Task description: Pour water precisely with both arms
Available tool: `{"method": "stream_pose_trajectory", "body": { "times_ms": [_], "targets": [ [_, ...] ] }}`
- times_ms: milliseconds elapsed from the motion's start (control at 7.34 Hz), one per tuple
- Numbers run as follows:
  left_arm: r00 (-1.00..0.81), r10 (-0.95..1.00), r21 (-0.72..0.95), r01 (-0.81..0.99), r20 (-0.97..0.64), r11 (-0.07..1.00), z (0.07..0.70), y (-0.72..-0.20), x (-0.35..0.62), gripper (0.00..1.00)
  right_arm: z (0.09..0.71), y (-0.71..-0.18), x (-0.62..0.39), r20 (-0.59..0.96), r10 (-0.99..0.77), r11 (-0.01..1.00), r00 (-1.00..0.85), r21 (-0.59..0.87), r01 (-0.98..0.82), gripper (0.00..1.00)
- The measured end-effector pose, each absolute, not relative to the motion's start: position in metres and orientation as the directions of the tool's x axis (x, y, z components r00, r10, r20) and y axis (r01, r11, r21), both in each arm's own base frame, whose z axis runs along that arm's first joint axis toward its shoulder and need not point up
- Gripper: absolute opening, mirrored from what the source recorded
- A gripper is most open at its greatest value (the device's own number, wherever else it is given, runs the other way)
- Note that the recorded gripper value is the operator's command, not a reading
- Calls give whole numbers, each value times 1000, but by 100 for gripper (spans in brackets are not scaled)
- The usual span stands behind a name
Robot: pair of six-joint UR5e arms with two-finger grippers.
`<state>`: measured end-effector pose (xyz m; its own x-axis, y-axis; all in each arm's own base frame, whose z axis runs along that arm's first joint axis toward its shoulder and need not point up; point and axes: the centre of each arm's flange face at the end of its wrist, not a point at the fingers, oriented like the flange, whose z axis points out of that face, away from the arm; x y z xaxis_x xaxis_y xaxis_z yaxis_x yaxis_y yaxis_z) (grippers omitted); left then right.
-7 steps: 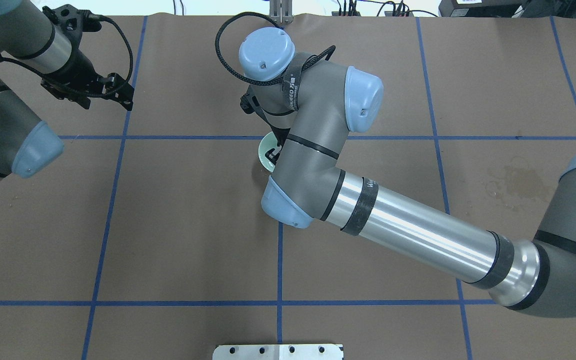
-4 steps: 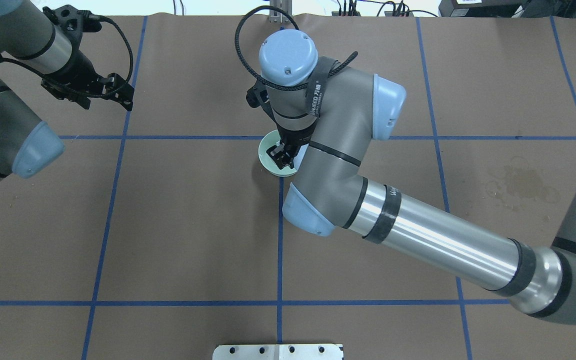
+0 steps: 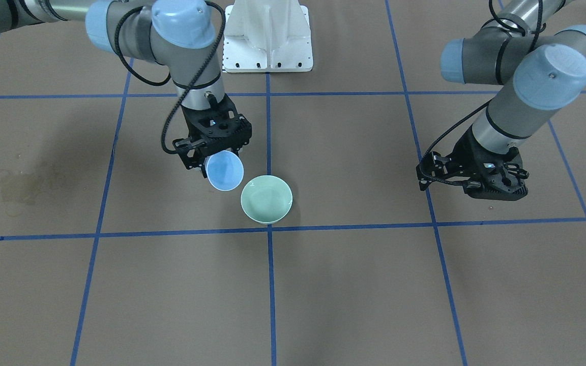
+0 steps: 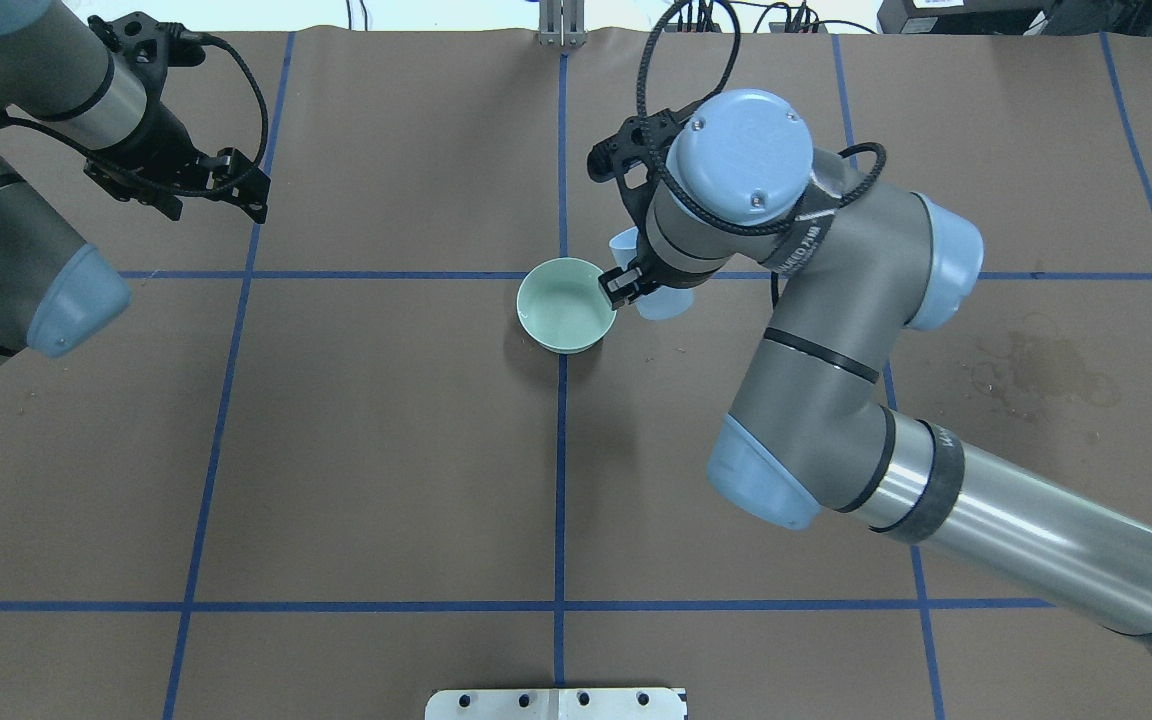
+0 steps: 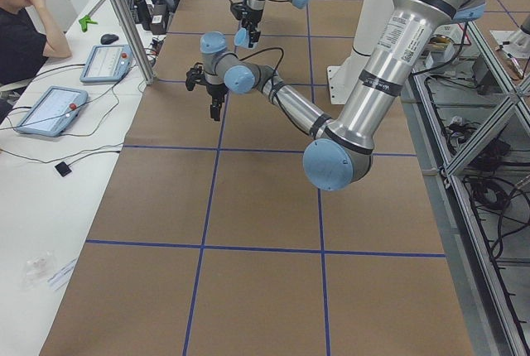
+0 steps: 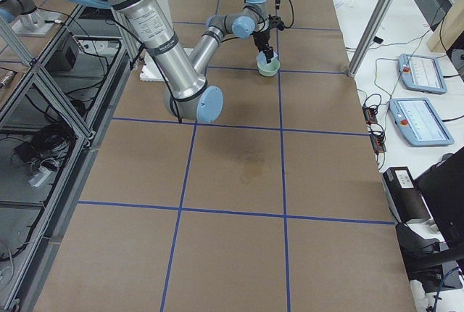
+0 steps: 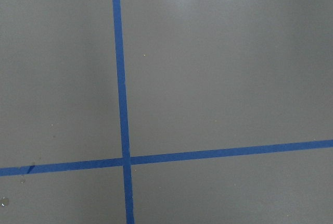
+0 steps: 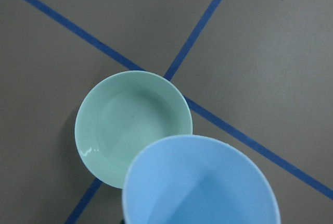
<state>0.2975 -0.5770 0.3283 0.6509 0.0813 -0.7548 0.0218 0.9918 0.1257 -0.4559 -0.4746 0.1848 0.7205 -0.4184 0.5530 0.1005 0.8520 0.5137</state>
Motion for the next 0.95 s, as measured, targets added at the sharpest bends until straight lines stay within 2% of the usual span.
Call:
{"method": "stream_pose_trajectory", "body": {
  "times_ms": [272,545,681,953],
  "targets": [
    [651,78,123,24,-755,992,328,-577,298,100,215,-475,-408,560,-306,832,770,551,-70,0],
    [652,75,121,25,-754,992,330,-577,298,100,256,-484,-375,656,-63,816,752,467,-339,0],
    [653,75,121,26,-754,992,330,-578,298,100,278,-487,-358,678,71,773,732,427,-470,0],
    [652,74,121,27,-755,992,329,-577,297,100,343,-480,-317,618,251,658,745,455,-600,0]
  ]
}}
